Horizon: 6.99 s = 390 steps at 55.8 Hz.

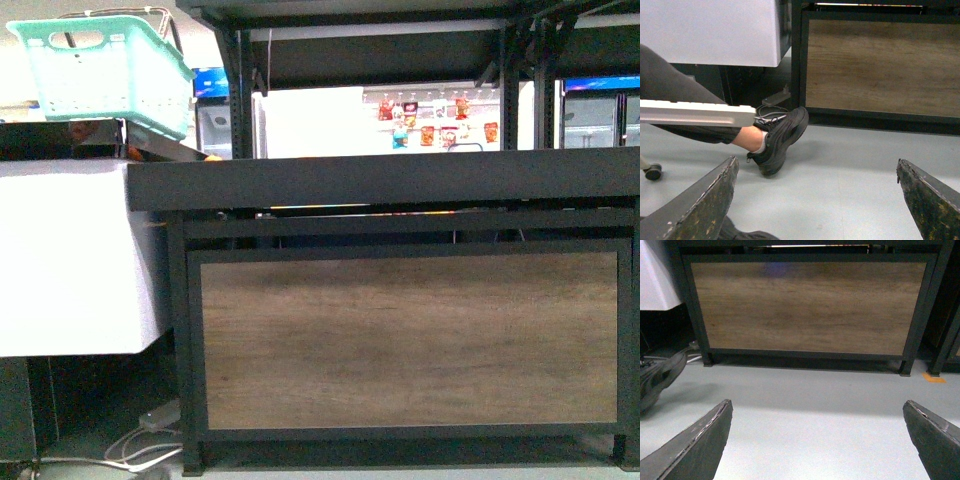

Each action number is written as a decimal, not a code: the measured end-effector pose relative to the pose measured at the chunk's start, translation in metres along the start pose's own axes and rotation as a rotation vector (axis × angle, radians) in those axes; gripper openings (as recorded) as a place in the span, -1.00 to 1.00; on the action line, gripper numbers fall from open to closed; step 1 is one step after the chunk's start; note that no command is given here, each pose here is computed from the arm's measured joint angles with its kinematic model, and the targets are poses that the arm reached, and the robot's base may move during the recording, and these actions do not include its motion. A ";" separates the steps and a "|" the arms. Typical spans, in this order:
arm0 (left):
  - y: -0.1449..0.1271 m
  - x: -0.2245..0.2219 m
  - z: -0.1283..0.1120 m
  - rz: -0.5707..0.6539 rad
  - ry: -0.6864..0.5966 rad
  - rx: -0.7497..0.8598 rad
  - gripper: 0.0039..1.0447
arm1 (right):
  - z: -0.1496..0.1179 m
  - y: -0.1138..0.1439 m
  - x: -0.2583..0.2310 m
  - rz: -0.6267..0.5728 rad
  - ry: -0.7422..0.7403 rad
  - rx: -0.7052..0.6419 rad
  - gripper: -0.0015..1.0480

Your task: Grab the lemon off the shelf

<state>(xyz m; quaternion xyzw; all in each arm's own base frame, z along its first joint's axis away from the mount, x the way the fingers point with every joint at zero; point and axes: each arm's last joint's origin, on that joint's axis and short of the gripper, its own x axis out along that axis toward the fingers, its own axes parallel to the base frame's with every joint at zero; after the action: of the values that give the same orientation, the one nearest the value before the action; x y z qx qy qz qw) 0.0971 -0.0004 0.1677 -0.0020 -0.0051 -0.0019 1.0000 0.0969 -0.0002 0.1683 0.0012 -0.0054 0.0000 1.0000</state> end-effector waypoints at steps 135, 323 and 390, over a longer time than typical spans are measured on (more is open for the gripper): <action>0.000 0.000 0.000 0.000 0.000 0.000 0.86 | 0.000 0.000 0.000 0.000 0.000 0.000 0.95; 0.000 0.000 0.000 0.000 0.000 0.000 0.86 | 0.000 0.000 0.000 -0.001 0.000 0.000 0.95; 0.000 0.000 0.000 0.000 0.000 0.000 0.86 | 0.000 0.000 0.000 -0.002 0.000 0.000 0.95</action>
<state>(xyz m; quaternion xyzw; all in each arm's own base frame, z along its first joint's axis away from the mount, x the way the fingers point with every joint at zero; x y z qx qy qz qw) 0.0971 -0.0003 0.1677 -0.0020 -0.0051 -0.0017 1.0000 0.0969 -0.0002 0.1683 0.0012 -0.0054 -0.0008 1.0000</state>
